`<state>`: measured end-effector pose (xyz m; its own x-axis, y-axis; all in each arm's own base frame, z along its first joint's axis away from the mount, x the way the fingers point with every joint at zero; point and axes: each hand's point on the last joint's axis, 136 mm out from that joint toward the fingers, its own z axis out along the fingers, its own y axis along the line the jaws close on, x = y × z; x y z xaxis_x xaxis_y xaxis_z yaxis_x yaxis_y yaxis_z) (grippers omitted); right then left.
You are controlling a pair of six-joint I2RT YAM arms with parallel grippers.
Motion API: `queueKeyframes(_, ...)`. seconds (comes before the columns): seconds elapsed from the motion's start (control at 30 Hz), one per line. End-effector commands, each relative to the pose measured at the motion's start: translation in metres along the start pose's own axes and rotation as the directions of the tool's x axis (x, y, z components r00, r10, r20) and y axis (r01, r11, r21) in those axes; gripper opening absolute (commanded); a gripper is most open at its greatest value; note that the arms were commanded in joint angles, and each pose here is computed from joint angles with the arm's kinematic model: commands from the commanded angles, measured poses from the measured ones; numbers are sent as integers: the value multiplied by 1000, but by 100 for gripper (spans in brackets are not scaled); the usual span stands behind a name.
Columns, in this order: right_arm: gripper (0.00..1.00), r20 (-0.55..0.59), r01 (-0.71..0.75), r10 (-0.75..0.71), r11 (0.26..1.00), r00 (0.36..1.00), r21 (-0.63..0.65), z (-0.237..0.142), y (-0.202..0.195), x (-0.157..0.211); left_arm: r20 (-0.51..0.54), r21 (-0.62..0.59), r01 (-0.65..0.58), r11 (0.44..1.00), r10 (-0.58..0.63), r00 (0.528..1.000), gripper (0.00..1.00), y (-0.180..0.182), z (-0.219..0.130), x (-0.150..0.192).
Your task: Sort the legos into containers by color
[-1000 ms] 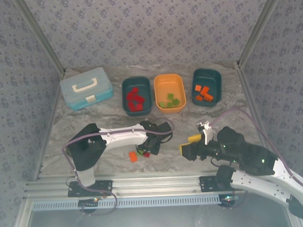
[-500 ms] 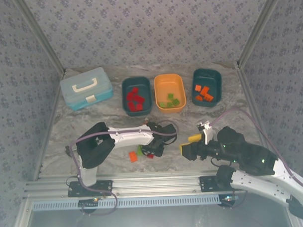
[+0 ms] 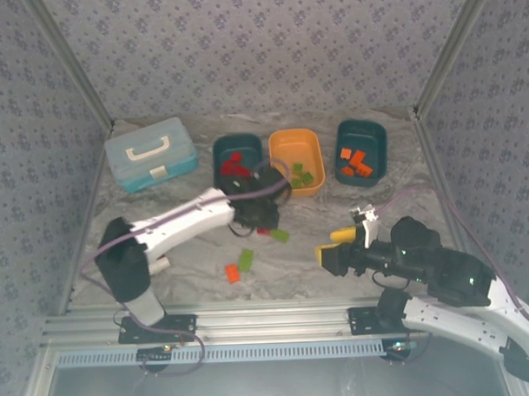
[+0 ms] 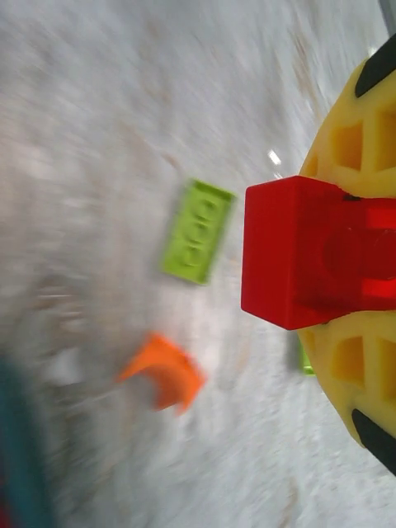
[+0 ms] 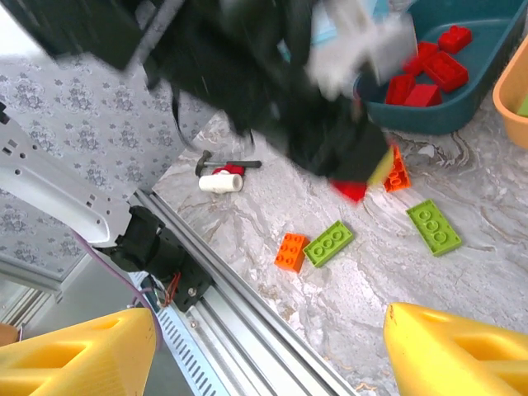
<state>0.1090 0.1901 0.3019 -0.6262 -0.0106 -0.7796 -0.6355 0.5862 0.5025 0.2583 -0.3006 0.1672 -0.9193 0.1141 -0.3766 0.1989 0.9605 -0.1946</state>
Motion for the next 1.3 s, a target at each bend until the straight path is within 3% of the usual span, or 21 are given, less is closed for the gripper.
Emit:
queueKeyframes(0.0, 75, 9, 25, -25, 1000, 1000, 17, 14, 3, -14, 67, 89, 28, 996, -34, 997, 13, 15, -22, -51)
queueKeyframes(0.23, 74, -16, -9, 9, 1000, 1000, 4, 77, 6, -28, 121, 185, 125, 975, -149, 981, 13, 55, 30, -161)
queueKeyframes(0.43, 73, -58, -33, 34, 999, 998, 18, 109, 1, -23, 61, 235, 185, 954, -204, 977, 14, 68, 86, -215)
queueKeyframes(0.57, 73, -68, -54, 56, 998, 996, 28, 114, -4, -16, 14, 179, 219, 959, -225, 974, 14, 82, 119, -220)
queueKeyframes(0.83, 73, -103, -82, 86, 996, 991, 44, 120, -15, 0, -39, 206, 241, 948, -238, 970, 20, 83, 155, -214)
queueKeyframes(0.97, 73, -144, -92, 107, 990, 984, 108, 127, -28, 11, -43, 181, 248, 952, -244, 969, 40, 87, 153, -212)
queueKeyframes(1.17, 71, -259, -24, 76, 980, 963, 198, 147, -36, 37, -5, 195, 232, 953, -236, 972, 53, 83, 125, -219)
queueKeyframes(1.27, 71, -296, 23, 41, 978, 954, 209, 157, -30, 49, 35, 206, 219, 954, -231, 972, 54, 80, 99, -226)
